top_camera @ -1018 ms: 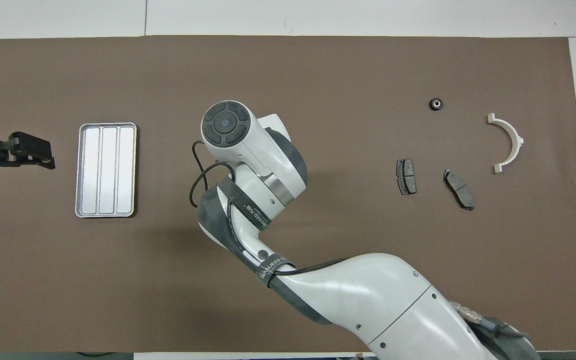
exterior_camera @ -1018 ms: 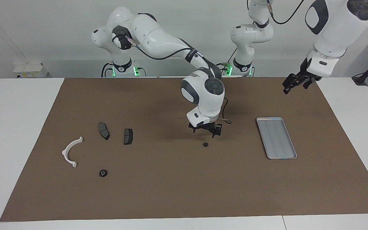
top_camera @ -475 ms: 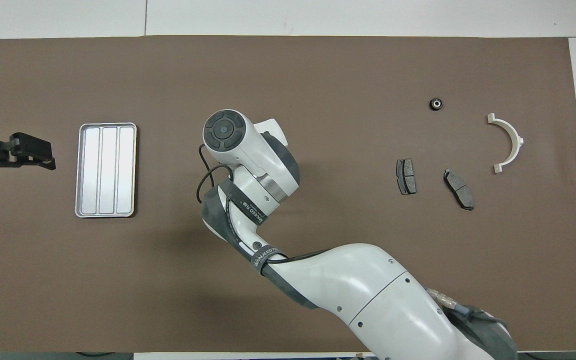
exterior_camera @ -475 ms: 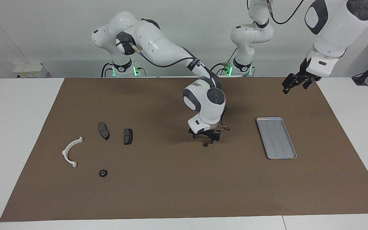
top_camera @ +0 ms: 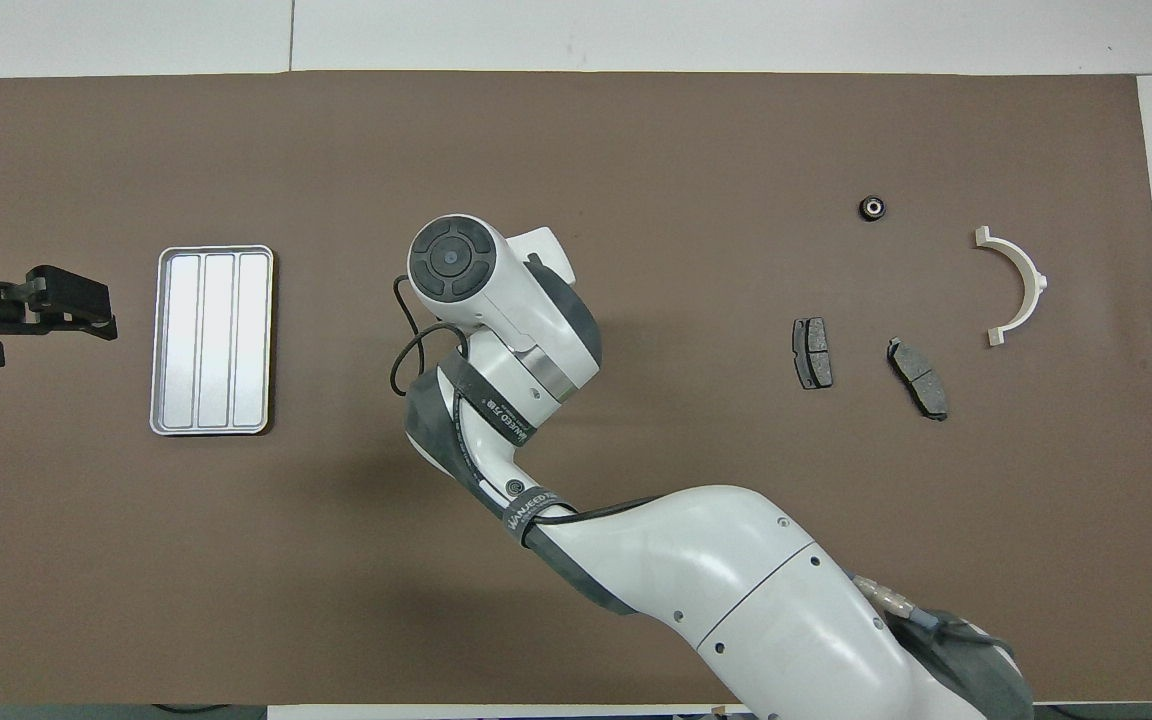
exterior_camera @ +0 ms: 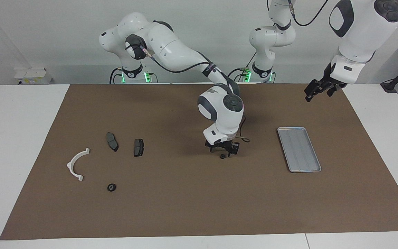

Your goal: Place bearing gear from tray to pile

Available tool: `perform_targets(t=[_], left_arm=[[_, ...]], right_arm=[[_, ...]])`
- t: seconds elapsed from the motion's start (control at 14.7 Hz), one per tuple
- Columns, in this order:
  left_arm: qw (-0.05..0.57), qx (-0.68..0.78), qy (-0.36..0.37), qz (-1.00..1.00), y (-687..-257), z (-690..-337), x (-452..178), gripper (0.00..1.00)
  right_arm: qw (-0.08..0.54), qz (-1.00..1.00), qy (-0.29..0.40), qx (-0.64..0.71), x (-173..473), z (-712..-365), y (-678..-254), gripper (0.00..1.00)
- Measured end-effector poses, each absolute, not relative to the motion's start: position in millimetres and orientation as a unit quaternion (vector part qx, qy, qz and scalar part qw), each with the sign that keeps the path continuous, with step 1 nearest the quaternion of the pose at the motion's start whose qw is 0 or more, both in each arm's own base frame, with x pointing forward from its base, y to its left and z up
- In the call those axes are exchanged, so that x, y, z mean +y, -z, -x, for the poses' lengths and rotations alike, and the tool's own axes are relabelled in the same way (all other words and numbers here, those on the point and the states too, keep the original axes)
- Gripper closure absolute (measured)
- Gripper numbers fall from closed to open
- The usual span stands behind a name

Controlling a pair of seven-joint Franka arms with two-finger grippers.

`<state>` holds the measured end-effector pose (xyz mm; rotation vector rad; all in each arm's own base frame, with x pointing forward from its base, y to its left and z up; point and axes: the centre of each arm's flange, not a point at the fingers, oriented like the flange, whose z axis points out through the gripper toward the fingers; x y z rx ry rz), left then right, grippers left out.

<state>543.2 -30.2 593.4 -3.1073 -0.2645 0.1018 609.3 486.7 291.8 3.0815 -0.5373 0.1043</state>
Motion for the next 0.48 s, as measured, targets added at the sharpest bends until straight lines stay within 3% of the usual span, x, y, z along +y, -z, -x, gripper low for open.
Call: perform_targets(t=[0.14, 0.2, 0.34, 0.48], left_arm=[[0.011, -0.080, -0.033, 0.996, -593.4, -542.8, -35.5, 0.00], [0.011, -0.077, -0.033, 0.996, -593.4, -542.6, -38.6, 0.00], [0.011, -0.074, -0.033, 0.997, -593.4, -542.3, -42.5, 0.00], [0.011, -0.074, -0.033, 0.997, -593.4, -542.3, -42.5, 0.00]], right_arm=[[0.005, -0.985, -0.034, -0.170, 489.7, -607.3, -291.8, 0.11], [0.005, -0.985, -0.034, -0.169, 490.9, -606.5, -292.0, 0.18], [0.005, -0.985, -0.034, -0.169, 491.5, -605.9, -291.5, 0.20], [0.005, -0.985, -0.034, -0.169, 491.3, -606.1, -291.2, 0.38]])
